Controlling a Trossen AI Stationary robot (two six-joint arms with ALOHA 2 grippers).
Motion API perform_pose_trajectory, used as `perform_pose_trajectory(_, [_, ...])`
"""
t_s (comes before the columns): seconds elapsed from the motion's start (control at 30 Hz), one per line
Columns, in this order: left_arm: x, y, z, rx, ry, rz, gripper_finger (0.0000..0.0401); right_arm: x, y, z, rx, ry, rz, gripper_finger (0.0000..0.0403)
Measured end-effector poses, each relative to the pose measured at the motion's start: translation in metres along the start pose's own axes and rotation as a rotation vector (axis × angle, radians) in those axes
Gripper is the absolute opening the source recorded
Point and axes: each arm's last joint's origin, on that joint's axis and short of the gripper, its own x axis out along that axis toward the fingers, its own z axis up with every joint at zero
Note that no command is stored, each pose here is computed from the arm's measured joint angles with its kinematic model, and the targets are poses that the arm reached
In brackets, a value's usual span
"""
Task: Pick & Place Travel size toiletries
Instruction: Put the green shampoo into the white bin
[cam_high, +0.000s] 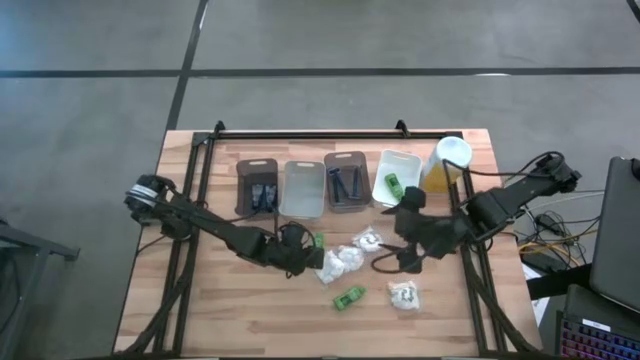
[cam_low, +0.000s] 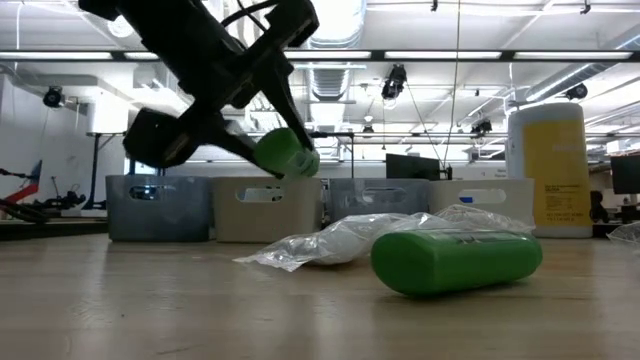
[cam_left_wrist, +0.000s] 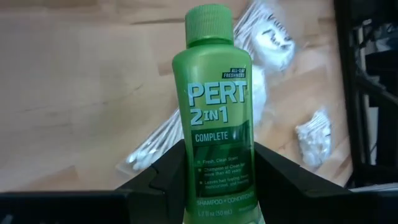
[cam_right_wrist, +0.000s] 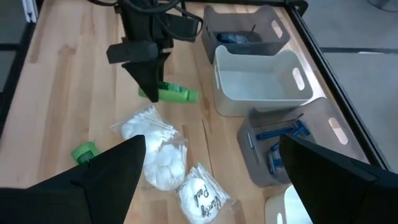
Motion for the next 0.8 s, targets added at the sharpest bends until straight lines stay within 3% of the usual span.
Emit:
perform_pose_trajectory(0.3, [-0.024,-0.018,0.014,0.060,-0.159,-0.076,0.0154,-0.012,-0.011,0.000,0.028,-0.034,0.007,0.0366])
perform_pose_trajectory(0.6, [-0.040,-0.034,0.022,0.134,-0.207,-0.074,0.0154,-0.013,-0.011,0.000,0.080,-0.031,0.015,0.0366])
perform_pose_trajectory(0.8, [-0.041,-0.038,0.029,0.119,-0.257,-0.072,0.0154,-0.012,-0.013,-0.001,0.087,-0.025,0.006,0.0366])
